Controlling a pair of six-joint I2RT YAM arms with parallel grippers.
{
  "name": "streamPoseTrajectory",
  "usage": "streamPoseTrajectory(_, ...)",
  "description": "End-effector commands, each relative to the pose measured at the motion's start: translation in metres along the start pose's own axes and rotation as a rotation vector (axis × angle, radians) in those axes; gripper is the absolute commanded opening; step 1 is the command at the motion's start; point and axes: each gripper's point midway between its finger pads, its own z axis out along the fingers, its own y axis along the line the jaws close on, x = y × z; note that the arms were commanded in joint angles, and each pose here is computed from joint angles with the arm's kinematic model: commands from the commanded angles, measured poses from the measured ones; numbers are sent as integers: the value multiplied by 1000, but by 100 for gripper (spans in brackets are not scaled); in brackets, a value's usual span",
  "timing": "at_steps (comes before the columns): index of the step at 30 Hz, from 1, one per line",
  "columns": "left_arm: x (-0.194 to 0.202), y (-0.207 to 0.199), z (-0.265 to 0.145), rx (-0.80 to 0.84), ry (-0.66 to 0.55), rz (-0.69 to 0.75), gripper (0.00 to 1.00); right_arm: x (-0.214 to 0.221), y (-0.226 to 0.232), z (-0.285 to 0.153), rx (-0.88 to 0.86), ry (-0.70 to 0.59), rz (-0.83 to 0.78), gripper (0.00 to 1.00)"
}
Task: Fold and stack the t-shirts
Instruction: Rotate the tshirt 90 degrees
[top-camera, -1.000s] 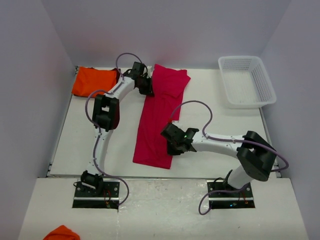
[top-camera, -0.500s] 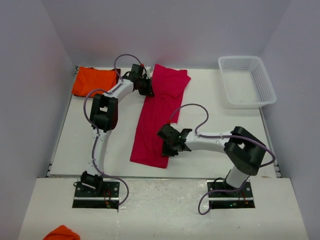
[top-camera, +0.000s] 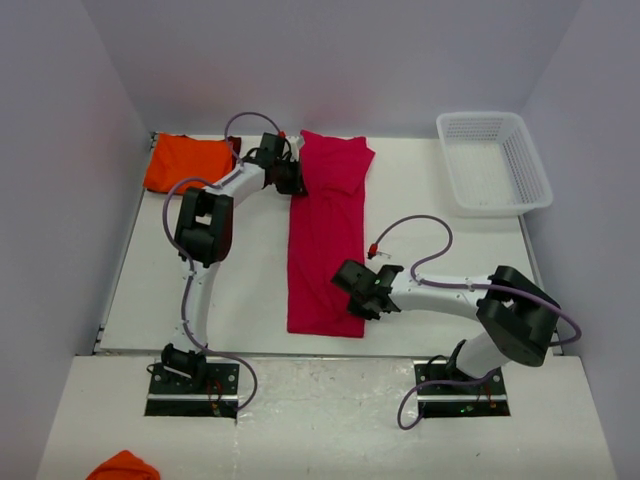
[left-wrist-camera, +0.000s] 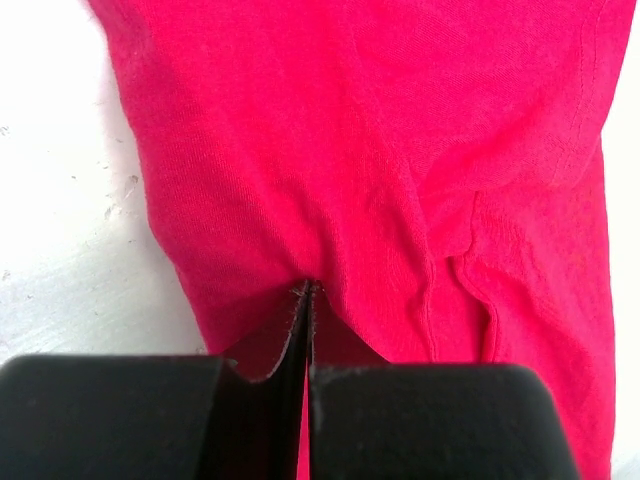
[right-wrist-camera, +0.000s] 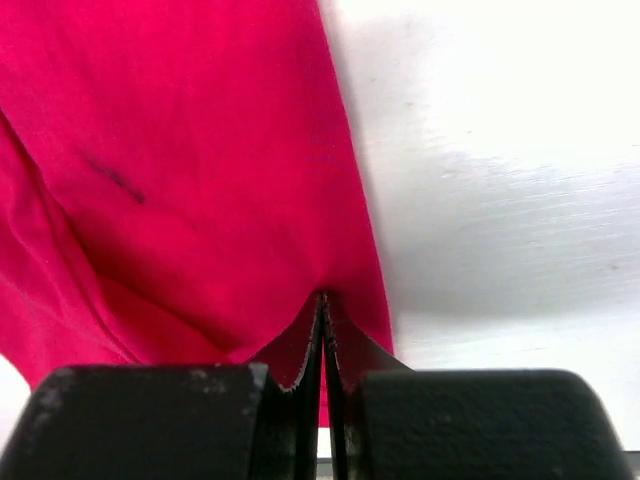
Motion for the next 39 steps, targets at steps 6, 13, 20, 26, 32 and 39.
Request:
streamPoseTrajectory(6,31,15,-28,-127,60,-56,0,-24,-4,-2,12,-114,-199,0)
streamPoseTrajectory(13,-17,-31,-80,-91,-127,-42,20,-33,35,-30,-88,-146,-280,4)
streamPoseTrajectory(20,-58,-78,-160,-138,-341,6,61,-51,40,-58,-94,-206,-308,20)
streamPoseTrajectory(26,-14,-104,-201,-140,-311,-37,61,-68,6,-92,-38,-265,-255,46)
streamPoseTrajectory(32,132,-135,-203,0,-56,-48,16,-61,-17,-114,-157,-258,-216,41)
streamPoseTrajectory(39,209,-143,-222,37,23,-64,34,-40,-17,-108,-294,-198,-209,42)
